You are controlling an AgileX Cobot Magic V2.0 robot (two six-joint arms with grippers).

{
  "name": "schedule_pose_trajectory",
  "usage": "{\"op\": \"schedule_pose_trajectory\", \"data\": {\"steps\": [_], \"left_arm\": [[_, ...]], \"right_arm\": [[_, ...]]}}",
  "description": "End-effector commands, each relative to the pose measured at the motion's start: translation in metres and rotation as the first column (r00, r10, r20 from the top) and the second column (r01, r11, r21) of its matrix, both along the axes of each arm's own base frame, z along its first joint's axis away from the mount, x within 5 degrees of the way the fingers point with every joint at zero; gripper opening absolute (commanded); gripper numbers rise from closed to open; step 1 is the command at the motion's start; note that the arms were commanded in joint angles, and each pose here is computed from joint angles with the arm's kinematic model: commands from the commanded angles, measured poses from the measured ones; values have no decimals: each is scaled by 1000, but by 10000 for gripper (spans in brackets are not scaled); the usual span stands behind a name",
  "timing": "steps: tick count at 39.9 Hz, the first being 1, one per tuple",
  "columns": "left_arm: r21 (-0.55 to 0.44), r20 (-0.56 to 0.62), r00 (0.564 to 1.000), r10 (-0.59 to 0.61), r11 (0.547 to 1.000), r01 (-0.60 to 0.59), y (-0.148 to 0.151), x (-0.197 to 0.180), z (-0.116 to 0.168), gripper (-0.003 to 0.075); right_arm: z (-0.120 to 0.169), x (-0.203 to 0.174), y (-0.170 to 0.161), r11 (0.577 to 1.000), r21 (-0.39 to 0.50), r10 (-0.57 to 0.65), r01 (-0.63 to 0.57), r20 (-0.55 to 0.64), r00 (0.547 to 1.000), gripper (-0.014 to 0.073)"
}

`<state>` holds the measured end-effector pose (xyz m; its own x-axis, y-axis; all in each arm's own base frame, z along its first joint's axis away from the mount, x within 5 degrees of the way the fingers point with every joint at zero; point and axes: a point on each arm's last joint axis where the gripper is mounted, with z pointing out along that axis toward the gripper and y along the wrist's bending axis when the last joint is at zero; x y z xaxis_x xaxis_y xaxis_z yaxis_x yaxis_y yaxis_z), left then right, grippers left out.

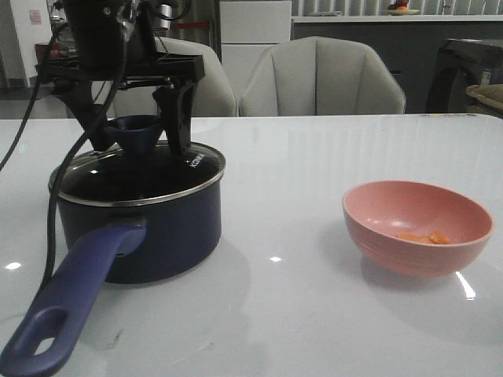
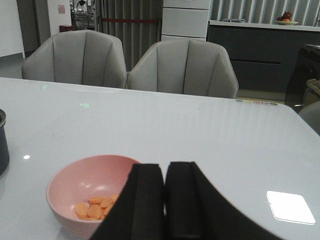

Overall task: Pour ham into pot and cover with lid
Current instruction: 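Lower the left gripper onto the purple lid knob and grasp it, then lift the glass lid off the saucepan with the left gripper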

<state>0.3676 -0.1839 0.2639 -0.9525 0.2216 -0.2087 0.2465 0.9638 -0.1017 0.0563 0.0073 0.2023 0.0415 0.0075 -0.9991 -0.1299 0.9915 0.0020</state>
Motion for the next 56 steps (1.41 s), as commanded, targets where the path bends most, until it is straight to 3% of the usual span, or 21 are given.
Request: {"op": "schedule_pose_trajectory", "data": {"steps": [1,14,30,35,56], "left_arm": [[-41,46,999,10,999,-8,1,-3,22,594],[-40,44,999,10,999,-8,1,-2,21,573],[-39,42,999,9,999,-8,1,-3,21,250],[-39,42,999,9,999,-8,1,-3,21,197],[-67,98,995,6,998,0,-2,1,47,187]], "right_arm": [[5,-2,0,1000,-1,-2,2,94,996,160],[5,-2,0,1000,-1,-2,2,94,996,160],[5,-2,0,1000,-1,-2,2,94,996,160],[5,-2,0,1000,-1,-2,2,94,996,160],[5,-2,0,1000,-1,-2,2,94,996,160]]}}
